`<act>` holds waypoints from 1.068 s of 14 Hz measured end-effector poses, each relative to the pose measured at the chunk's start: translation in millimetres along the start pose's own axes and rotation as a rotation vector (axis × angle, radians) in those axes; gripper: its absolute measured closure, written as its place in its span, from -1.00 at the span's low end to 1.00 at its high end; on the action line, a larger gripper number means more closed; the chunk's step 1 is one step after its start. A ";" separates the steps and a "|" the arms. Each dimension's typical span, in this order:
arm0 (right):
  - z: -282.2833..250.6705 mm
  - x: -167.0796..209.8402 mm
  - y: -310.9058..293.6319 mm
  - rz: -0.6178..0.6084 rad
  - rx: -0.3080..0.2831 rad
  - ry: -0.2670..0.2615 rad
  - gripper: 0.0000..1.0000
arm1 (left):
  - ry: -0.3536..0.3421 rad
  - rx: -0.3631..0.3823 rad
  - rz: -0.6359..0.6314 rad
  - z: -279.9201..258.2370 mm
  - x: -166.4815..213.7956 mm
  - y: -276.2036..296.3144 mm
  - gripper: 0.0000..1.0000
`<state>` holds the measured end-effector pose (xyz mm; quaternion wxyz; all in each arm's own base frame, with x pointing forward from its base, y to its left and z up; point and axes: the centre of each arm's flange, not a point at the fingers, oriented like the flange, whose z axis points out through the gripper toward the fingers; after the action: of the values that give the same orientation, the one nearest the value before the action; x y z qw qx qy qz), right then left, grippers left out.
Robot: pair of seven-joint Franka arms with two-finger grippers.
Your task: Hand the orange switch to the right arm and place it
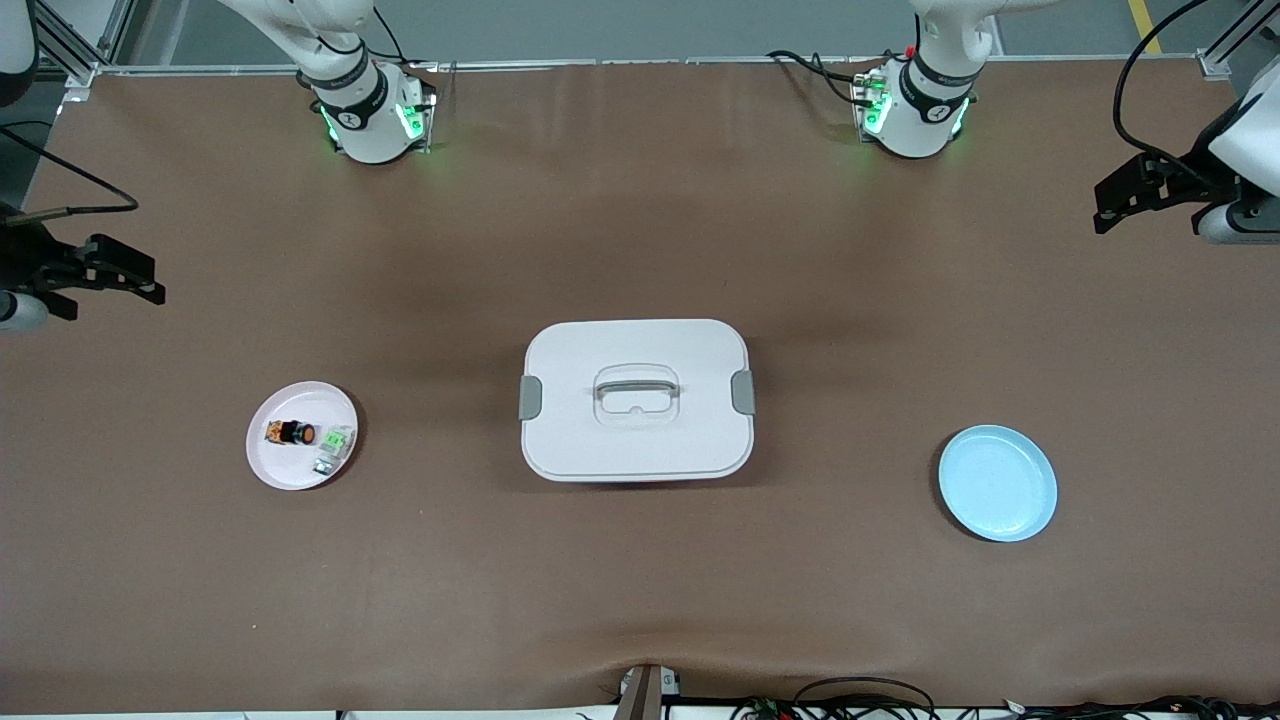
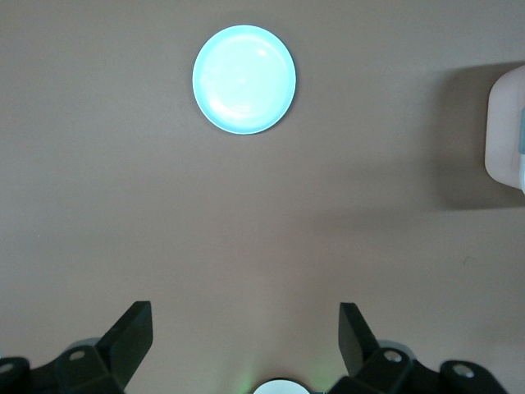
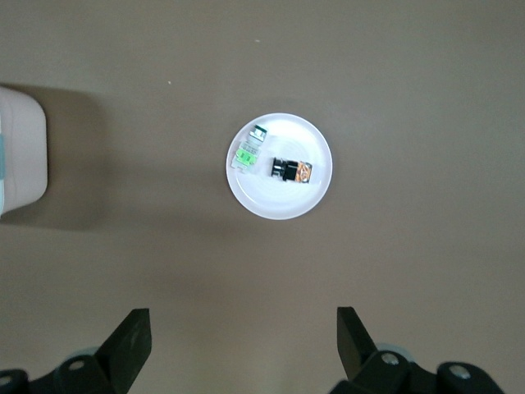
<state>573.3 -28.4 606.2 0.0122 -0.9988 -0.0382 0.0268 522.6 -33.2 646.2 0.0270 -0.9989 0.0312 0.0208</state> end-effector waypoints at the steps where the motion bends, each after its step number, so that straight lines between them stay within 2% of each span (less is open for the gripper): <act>1: -1.8 -2.4 1.1 0.051 0.001 -0.012 -1.00 | 0.000 0.000 0.000 -0.1 0.0 0.0 -1.00; 3: -11.1 -6.6 9.6 0.143 0.001 -0.010 -1.00 | 0.001 0.000 0.000 -0.5 -0.3 0.0 -1.00; 5: -29.3 -15.6 30.5 0.234 0.024 -0.003 -1.00 | 0.003 0.000 0.000 -1.6 -0.9 0.1 -1.00; 8: -43.7 -25.5 59.6 0.300 0.051 0.013 -1.00 | 0.005 0.001 0.000 -2.3 -1.4 0.0 -1.00; 12: -44.5 -22.6 46.4 0.273 0.038 0.014 -1.00 | 0.004 0.000 -0.013 -2.0 -1.4 -6.3 -1.00; 15: -46.3 -20.9 31.2 0.195 0.036 0.013 -1.00 | 0.003 0.000 -0.023 -1.7 -1.5 -11.4 -1.00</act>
<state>557.4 -62.1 652.7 0.0275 -0.9976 0.0598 0.0222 521.9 -21.8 648.6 0.0271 -0.9993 0.0199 0.0188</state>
